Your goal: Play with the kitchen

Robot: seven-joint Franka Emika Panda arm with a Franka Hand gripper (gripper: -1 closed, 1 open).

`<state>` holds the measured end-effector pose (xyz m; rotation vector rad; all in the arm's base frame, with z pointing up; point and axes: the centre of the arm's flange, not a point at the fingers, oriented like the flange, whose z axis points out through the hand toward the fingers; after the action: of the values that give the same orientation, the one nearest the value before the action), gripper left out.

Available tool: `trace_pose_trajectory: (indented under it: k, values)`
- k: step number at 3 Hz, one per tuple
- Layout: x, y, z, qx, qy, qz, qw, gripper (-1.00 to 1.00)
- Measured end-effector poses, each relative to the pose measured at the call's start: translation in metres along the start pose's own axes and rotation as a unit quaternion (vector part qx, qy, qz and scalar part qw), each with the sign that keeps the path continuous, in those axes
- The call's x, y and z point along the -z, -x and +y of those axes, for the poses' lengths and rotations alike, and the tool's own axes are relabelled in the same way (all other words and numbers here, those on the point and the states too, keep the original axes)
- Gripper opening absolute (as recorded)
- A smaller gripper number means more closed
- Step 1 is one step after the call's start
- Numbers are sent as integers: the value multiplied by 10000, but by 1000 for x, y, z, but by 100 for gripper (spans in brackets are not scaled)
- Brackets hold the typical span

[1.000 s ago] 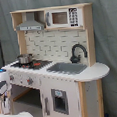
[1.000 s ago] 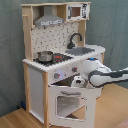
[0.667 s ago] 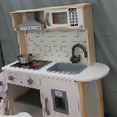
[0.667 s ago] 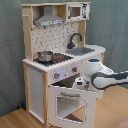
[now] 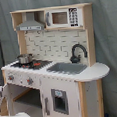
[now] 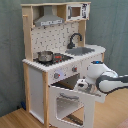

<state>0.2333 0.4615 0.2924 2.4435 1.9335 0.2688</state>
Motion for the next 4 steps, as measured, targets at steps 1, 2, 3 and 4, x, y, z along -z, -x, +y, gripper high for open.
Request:
trace_pose_trajectory:
  k: [1, 2, 3, 4]
  values:
    - [-2, -12, -16, -251, 98, 89, 9996, -100]
    - [-8, -22, -30, -450, 210, 171, 9986, -100]
    - [16, -20, -9, -676, 455, 326, 9961, -100]
    - [19, -20, -7, -683, 482, 328, 9960, 100]
